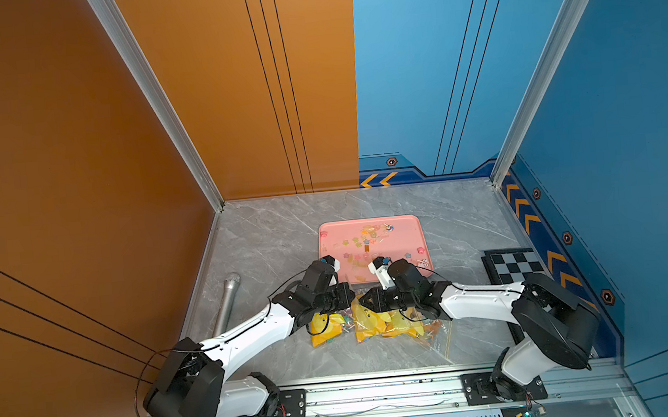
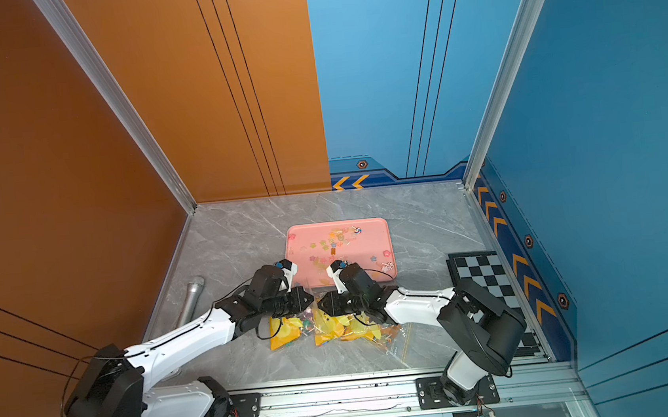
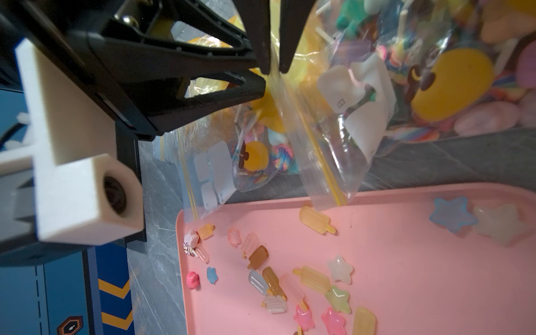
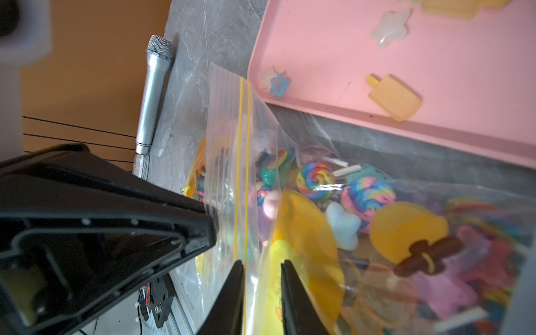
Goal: Pour candies out of the ziploc bag
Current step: Open the ziploc bag at the center of the board.
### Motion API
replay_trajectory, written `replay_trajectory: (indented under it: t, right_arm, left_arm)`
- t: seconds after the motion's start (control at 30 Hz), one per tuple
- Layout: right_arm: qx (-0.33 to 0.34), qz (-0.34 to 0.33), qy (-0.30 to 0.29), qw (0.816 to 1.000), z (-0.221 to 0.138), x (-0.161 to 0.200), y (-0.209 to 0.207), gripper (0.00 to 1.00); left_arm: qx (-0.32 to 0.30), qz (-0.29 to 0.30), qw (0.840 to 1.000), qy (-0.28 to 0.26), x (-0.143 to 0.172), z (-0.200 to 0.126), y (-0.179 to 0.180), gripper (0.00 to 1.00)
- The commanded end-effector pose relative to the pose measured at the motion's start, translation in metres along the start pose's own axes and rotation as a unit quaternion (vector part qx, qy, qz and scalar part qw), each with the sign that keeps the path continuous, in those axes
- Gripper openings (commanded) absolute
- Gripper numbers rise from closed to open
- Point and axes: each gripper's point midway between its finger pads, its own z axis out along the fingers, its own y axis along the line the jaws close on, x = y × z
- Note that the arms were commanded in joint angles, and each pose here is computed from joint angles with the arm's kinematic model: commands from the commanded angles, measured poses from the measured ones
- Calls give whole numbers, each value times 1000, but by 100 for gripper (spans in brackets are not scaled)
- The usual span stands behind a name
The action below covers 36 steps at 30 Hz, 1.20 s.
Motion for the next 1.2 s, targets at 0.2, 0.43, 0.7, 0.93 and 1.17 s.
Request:
replay_trajectory:
  t: [0.2,0.43,0.7,0.93,1.17]
  right_arm:
    - [-1,12,-31,999,-12,-12,-2,27]
    - [-9,-9,-43,999,-31,-21,9,30]
    - [-2,-36,-13,999,-24,-7,16,30]
    - [2,-45,7,999,-15,3,18,30]
    - [6,-46,9,999,-10,3,18,29]
  left_arm:
    - [12,-11,1000,3,3,1,2,9]
    - [12,-12,1000,-2,1,-1,2,9]
    - [13,-12,1000,-1,0,-1,1,9]
    - [13,-11,1000,-3,0,-2,0,9]
    - [14,-11,1000,-5,-1,-4,-1,9]
